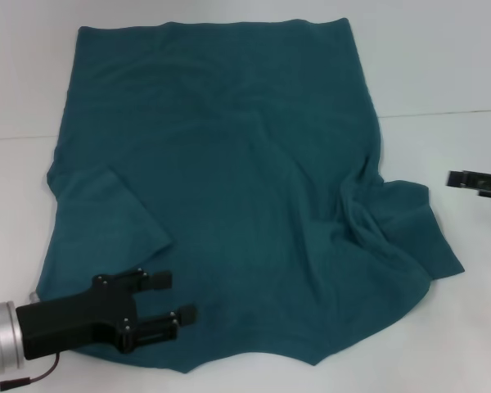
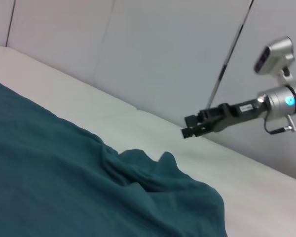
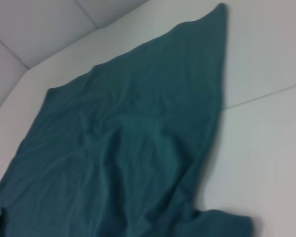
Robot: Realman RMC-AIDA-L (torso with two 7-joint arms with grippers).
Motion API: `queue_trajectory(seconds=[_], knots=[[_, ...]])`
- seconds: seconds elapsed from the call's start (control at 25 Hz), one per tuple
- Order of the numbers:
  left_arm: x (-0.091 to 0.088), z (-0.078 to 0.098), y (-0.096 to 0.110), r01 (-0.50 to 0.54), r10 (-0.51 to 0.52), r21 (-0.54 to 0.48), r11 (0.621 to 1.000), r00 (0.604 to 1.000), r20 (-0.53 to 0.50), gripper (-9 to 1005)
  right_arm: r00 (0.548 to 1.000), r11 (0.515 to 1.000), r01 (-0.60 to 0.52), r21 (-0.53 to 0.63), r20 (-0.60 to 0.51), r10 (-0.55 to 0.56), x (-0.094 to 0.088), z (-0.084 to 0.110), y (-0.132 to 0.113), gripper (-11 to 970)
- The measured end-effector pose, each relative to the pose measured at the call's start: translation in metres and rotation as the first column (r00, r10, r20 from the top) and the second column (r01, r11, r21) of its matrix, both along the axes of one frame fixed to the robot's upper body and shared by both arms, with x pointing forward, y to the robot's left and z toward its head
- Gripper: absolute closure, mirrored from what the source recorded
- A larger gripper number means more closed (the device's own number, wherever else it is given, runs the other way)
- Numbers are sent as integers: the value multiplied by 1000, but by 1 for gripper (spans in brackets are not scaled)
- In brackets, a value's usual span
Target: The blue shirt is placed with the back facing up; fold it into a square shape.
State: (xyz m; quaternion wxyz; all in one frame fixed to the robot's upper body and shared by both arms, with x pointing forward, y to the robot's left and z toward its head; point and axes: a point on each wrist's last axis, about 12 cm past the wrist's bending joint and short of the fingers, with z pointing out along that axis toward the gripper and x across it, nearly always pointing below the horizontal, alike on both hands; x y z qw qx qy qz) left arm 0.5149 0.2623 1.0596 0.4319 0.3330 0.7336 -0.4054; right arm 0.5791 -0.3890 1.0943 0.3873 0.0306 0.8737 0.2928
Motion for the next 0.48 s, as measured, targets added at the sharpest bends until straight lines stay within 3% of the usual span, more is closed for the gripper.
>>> queue_trajectory(seconds=[0.24,0.48], knots=[[0,-1,-2,31,-32,27,999,999,43,243,998,999,-53,-9,-28,53,13,-1,26,52],[3,0,-4,58,-64,71,996,995,81,243,997,998,-54,-8,-61,54,16,-3,33,52]])
